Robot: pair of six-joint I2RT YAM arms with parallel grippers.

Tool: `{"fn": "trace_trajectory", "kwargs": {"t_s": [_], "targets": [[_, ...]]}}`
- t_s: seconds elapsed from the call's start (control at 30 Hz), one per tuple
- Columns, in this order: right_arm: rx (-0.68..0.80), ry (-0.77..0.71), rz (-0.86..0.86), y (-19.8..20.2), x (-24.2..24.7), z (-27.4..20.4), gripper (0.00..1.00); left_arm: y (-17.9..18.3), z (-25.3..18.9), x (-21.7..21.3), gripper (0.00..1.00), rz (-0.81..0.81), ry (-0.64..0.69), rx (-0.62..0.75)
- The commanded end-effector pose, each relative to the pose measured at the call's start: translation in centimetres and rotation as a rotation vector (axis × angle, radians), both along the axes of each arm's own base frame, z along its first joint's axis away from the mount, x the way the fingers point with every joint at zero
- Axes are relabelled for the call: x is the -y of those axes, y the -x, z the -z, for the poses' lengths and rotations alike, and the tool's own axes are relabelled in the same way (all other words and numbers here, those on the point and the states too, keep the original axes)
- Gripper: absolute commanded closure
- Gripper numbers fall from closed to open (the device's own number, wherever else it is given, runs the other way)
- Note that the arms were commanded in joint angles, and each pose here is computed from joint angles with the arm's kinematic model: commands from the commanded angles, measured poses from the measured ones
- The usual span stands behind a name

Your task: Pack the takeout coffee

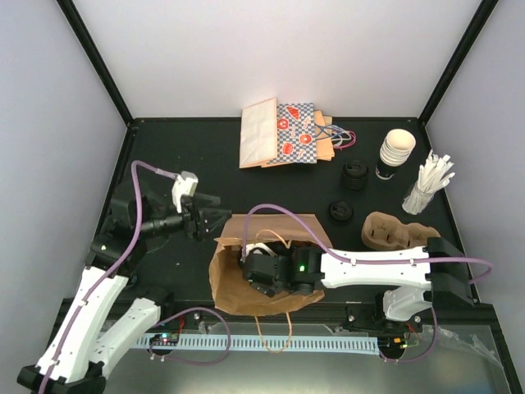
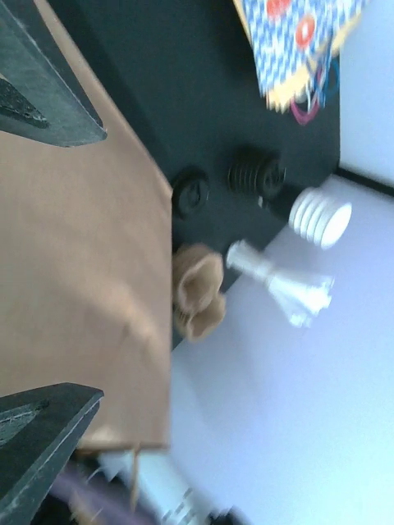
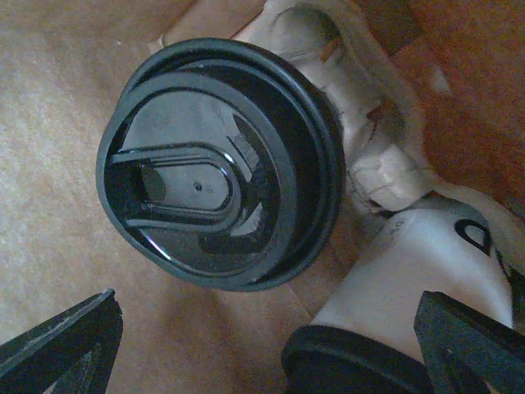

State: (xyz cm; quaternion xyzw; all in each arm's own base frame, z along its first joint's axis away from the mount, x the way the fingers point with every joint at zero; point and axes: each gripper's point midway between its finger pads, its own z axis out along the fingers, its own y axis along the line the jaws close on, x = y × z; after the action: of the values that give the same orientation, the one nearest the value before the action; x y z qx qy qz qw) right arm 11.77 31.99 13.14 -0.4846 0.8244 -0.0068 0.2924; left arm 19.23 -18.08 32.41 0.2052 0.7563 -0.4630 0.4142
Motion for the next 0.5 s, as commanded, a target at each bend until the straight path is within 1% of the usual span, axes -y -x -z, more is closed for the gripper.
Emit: {"fn": "trace_trajectory", "kwargs": {"t_s": [0.0,0.1,0.13,0.2,0.23,0.3,0.37,0.4,0.47], "targets": [[0.019,-0.09,0.009,-0.5,-0.2,-1.4,0.0,4.7,-0.6,2.1,0.22,0.182,-0.05,0.039],[0.012,-0.111,-0.001,-0.3,0.0,-1.4,0.0,6.3,0.4,2.8,0.34,0.231,-0.13,0.027],[0.007,-0.115,-0.005,-0.3,0.1,-1.3,0.0,6.8,0.8,2.9,0.36,0.249,-0.151,0.012],[0.002,-0.118,-0.009,-0.1,0.2,-1.3,0.0,7.9,1.2,3.2,0.37,0.295,-0.166,-0.012],[0.001,-0.116,-0.01,-0.1,0.3,-1.3,0.0,8.4,1.1,3.3,0.36,0.314,-0.161,-0.017],[-0.005,-0.111,-0.011,-0.1,0.3,-1.1,0.0,9.2,0.8,3.4,0.29,0.341,-0.146,-0.01],[-0.007,-0.109,-0.006,-0.1,0.3,-1.2,0.0,9.7,0.5,3.4,0.27,0.354,-0.14,0.008],[-0.008,-0.107,-0.003,-0.1,0.3,-1.2,0.0,9.7,0.7,3.2,0.28,0.345,-0.16,0.009],[-0.012,-0.12,0.004,-0.1,0.2,-1.5,0.0,9.3,2.0,3.0,0.37,0.323,-0.23,-0.005]]}}
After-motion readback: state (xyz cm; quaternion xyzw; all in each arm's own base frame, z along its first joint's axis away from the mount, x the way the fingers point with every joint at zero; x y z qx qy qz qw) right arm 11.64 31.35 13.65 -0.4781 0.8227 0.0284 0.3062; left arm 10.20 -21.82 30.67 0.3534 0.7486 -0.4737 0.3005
